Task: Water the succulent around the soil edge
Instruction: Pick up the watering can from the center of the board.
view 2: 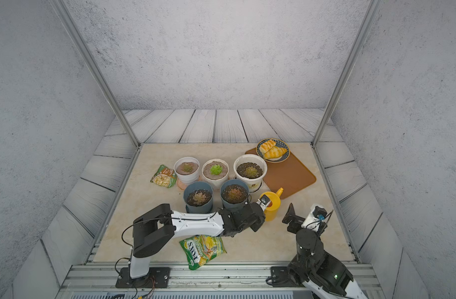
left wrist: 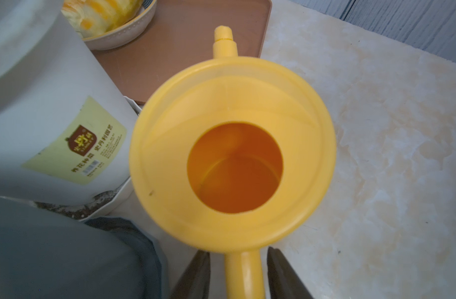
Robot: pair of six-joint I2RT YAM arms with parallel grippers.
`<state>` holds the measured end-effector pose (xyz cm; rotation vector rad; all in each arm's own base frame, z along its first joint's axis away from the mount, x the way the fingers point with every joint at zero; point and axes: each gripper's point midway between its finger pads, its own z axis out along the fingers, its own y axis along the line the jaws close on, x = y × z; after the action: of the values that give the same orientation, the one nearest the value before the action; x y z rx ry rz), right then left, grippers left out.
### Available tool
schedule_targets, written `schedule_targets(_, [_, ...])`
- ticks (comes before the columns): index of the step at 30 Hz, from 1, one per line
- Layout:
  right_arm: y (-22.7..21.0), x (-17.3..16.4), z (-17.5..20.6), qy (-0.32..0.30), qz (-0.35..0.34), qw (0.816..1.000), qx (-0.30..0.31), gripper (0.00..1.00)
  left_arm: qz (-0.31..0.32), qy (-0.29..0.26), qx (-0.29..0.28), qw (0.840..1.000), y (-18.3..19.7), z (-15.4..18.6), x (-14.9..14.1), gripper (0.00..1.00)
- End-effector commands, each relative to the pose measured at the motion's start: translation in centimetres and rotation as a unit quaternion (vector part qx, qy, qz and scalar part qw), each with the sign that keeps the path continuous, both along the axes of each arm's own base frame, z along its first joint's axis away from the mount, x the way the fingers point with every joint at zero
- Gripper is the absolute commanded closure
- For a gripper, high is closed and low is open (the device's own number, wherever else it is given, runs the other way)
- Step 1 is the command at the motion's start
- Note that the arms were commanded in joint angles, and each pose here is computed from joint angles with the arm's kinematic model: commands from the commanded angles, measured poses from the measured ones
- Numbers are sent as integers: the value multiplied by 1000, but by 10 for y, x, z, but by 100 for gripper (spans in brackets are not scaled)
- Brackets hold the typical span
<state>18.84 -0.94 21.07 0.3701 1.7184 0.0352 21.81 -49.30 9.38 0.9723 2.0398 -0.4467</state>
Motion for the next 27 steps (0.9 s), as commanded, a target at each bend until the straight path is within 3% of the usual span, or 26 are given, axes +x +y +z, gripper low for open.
schedule_targets(1, [1,0,0,-8,2,1000,12,1,11,-9,2,1000,0,0,6,66])
schedule_targets(4, [0,0,0,-7,1,1000,11,1,12,-9,-2,1000,-1,3,6,78])
schedule_targets(5, [1,0,0,-8,2,1000,11,1,14,-9,-3,1000,0,4,6,94])
schedule_targets(6, [1,0,0,-8,1,1000,11,1,22,-10,-3,1000,2,5,7,100])
schedule_targets(16, [-1,-1,7,-15,0,1000,21,1,-9,-4,-35,999,6,41,-6,100])
schedule_targets(22, [-7,-21,59,-43,42,996,66,1,-49,-13,-59,997,23,92,-21,100])
schedule_targets(27, [3,-29,96,-40,99,993,55,1,-86,-4,-73,994,50,127,-31,100])
